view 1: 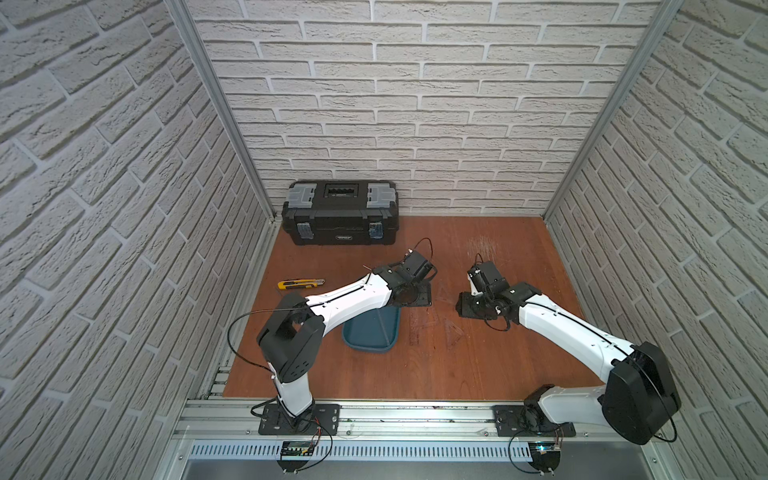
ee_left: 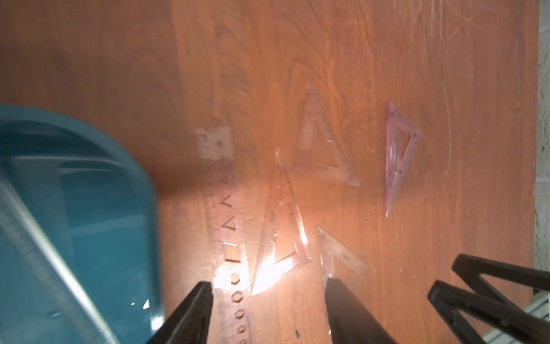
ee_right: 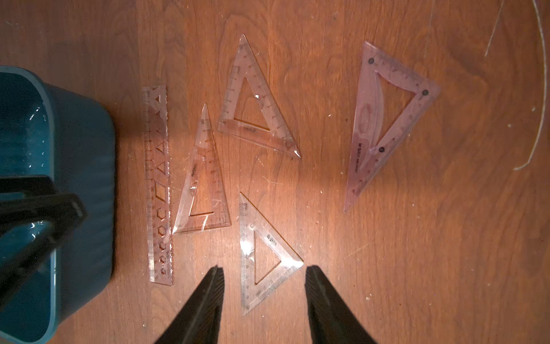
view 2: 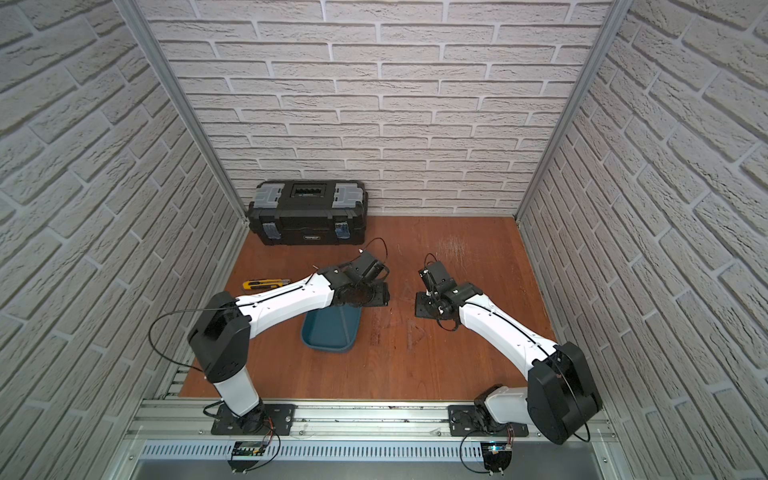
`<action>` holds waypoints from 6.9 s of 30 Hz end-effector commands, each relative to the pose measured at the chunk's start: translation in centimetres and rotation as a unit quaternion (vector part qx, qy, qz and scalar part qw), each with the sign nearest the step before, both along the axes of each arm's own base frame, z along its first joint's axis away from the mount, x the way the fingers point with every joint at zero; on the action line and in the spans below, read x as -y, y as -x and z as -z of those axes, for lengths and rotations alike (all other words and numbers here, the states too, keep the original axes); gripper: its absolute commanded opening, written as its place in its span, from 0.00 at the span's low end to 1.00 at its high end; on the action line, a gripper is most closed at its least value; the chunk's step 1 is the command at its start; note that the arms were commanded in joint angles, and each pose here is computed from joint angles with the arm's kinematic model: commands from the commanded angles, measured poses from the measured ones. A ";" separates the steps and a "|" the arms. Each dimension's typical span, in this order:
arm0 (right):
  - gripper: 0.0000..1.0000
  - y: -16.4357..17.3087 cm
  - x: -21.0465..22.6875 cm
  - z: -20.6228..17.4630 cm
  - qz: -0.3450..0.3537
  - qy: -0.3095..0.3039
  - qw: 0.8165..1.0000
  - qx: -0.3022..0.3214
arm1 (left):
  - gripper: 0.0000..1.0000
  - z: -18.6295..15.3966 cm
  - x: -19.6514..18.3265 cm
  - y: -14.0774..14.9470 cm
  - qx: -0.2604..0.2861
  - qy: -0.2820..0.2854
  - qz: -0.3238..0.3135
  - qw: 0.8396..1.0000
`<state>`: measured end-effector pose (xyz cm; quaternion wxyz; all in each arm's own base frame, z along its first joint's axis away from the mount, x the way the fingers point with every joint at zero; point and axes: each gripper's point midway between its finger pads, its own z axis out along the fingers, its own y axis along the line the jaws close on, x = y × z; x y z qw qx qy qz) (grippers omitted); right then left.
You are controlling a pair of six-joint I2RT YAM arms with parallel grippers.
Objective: Put the scattered rulers into the storage box
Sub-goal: Move the storage box to the center of the board, then pick up the ruler from the center of the board.
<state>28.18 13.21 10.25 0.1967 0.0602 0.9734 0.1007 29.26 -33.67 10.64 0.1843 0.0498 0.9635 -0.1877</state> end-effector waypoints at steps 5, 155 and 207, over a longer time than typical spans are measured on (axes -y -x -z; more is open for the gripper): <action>0.49 -0.2 -0.1 0.2 0.005 -0.013 1.000 0.003 | 0.65 1.8 1.2 1.2 -0.026 0.020 -0.002 0.999; 0.35 1.3 -2.0 3.5 0.000 -0.080 0.996 -0.028 | 0.19 10.0 2.2 2.6 -0.062 -0.156 0.154 0.974; 0.33 -2.3 -5.2 6.4 0.021 -0.162 0.985 -0.046 | 0.19 11.2 2.1 2.5 -0.108 -0.040 0.138 0.984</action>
